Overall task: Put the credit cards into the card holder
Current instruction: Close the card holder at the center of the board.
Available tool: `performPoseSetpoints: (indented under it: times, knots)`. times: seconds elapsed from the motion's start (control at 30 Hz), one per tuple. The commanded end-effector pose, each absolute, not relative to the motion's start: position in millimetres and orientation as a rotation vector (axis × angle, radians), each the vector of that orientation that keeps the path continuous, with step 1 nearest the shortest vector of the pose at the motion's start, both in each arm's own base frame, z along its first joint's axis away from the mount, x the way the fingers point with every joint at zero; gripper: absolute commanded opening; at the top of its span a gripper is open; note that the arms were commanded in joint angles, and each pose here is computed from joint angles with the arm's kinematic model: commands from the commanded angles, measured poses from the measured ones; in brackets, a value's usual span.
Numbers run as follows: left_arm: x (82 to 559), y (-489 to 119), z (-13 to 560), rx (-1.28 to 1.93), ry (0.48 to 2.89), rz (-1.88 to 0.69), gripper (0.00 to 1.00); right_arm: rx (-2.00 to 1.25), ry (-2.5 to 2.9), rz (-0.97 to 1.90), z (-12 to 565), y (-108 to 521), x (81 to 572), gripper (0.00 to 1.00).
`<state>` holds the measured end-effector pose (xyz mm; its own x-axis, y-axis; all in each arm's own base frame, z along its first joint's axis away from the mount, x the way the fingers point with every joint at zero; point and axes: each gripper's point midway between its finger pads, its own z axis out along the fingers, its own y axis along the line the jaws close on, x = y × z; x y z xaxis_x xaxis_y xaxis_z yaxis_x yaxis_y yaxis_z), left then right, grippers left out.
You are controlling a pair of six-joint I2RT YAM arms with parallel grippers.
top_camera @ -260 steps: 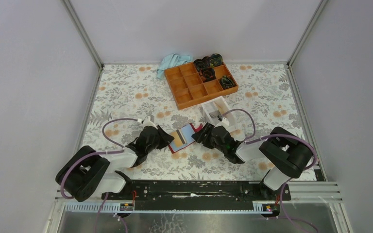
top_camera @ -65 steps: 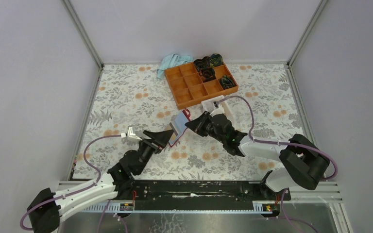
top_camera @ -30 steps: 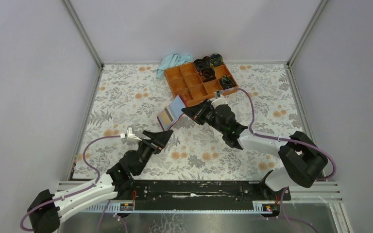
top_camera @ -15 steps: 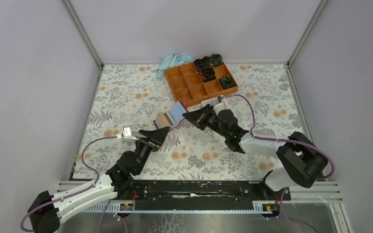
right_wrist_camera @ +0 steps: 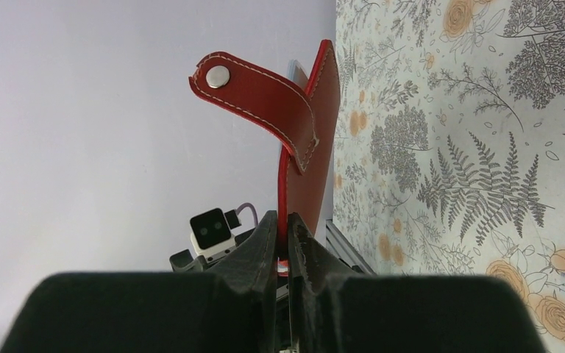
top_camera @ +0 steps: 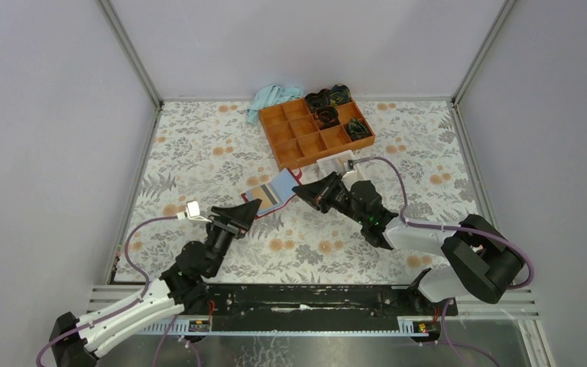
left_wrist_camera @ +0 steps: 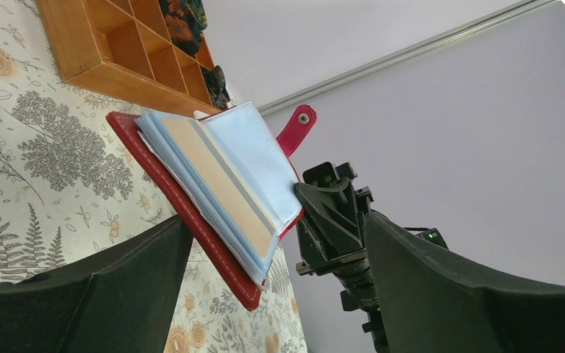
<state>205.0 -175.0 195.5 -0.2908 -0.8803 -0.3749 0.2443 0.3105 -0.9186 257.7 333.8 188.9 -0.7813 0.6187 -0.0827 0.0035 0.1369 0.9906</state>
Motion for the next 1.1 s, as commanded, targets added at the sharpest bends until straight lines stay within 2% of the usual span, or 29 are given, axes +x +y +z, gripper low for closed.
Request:
performPoseSetpoints:
  times: [0.0,0.4,1.07]
  knots:
    - [202.9,-166.1,111.4,-0.583,1.603,-1.076,0.92,0.538,1.866,1.787,210.6,335.8,253.8,0.00]
    - [201.4,-171.3,102.3,-0.561,1.655,-1.063,0.91,0.511,1.971,1.724,169.5,339.4,248.4,0.00]
    - [190.4,-174.0,49.8,-0.538,1.862,-0.966,0.91,0.507,2.116,1.712,97.9,359.5,241.2,0.00]
